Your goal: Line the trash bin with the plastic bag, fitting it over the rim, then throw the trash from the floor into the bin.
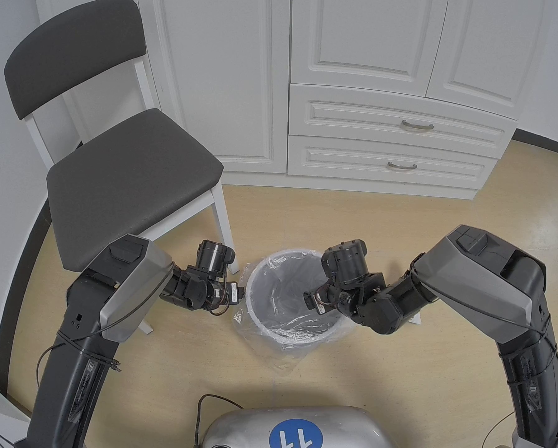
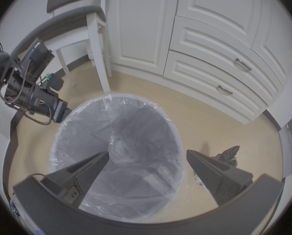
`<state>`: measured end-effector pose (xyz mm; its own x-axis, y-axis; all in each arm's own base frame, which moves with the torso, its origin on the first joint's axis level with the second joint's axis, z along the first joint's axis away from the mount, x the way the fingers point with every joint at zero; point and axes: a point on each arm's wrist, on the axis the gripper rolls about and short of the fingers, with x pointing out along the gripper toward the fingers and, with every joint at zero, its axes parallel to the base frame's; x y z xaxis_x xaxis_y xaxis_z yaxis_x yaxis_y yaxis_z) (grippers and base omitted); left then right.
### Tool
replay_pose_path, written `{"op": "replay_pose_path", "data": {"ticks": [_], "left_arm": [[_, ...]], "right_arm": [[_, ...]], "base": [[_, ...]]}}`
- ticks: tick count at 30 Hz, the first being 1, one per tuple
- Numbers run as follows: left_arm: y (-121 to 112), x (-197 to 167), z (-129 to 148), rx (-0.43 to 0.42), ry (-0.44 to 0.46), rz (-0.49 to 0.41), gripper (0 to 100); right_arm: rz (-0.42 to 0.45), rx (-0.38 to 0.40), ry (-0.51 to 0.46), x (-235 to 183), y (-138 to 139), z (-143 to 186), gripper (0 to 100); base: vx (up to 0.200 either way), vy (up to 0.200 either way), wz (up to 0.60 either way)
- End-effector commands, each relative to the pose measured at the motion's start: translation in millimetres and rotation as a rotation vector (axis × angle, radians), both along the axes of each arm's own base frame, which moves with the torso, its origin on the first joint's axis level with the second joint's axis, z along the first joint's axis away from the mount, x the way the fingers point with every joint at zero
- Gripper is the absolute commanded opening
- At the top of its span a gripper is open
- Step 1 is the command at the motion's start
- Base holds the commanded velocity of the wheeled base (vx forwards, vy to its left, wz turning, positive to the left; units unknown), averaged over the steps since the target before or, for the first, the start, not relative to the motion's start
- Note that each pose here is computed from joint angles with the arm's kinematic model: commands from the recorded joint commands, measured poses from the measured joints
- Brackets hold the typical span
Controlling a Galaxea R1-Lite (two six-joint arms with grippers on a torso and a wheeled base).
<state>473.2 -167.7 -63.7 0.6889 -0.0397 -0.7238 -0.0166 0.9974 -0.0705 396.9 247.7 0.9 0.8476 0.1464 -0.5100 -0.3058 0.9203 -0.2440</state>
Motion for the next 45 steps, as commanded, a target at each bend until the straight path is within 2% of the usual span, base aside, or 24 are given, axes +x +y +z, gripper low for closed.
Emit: {"op": "replay_pose_path", "data": {"ticks": [1, 3, 7, 9, 15, 18, 21, 24, 29, 34, 39, 45], "left_arm": [[-0.6, -0.4, -4.2, 0.001, 0.007, 0.008, 100], [-0.7, -0.3, -4.1, 0.0, 0.005, 0.008, 100], [-0.7, -0.1, -3.9, -0.006, 0.006, 0.015, 100], [-0.8, 0.0, -3.6, -0.011, 0.005, 0.023, 100], [-0.6, 0.1, -3.6, -0.005, 0.003, 0.029, 100], [-0.6, 0.1, -3.6, -0.005, 0.003, 0.029, 100], [0.2, 0.3, -3.6, -0.006, 0.003, 0.031, 100], [0.2, 0.3, -3.6, -0.006, 0.003, 0.031, 100], [0.3, 0.1, -4.0, -0.005, 0.004, 0.031, 100], [0.2, 0.2, -3.2, -0.008, 0.003, 0.034, 100], [0.2, 0.2, -3.9, -0.008, 0.003, 0.034, 100], [0.3, -0.1, -4.2, -0.008, 0.005, 0.034, 100]], "right_arm": [[-0.023, -0.084, -0.002, 8.4, 21.7, 17.5, 100], [-0.022, -0.141, 0.057, 2.6, 22.7, 14.8, 100], [-0.013, -0.199, 0.112, -5.6, 20.2, 18.1, 100], [-0.004, -0.273, 0.153, -12.6, 14.7, 25.1, 100], [0.025, -0.353, 0.222, -31.5, 4.5, 40.9, 100], [0.069, -0.424, 0.271, -48.8, -7.1, 47.0, 100], [0.093, -0.459, 0.291, -59.9, -15.1, 47.1, 100], [0.079, -0.425, 0.244, -53.9, -10.8, 49.7, 100], [0.001, -0.239, 0.048, -18.3, 22.3, 45.8, 100], [-0.077, -0.272, 0.017, 2.9, 36.1, 17.8, 100], [-0.091, -0.294, 0.033, 9.4, 38.6, -5.4, 100], [-0.091, -0.34, 0.079, 7.2, 34.1, -8.4, 100]], "base": [[0.0, 0.0, 0.0], [0.0, 0.0, 0.0], [0.0, 0.0, 0.0], [0.0, 0.0, 0.0], [0.0, 0.0, 0.0], [0.0, 0.0, 0.0], [0.0, 0.0, 0.0], [0.0, 0.0, 0.0], [0.0, 0.0, 0.0], [0.0, 0.0, 0.0], [0.0, 0.0, 0.0], [0.0, 0.0, 0.0]]}}
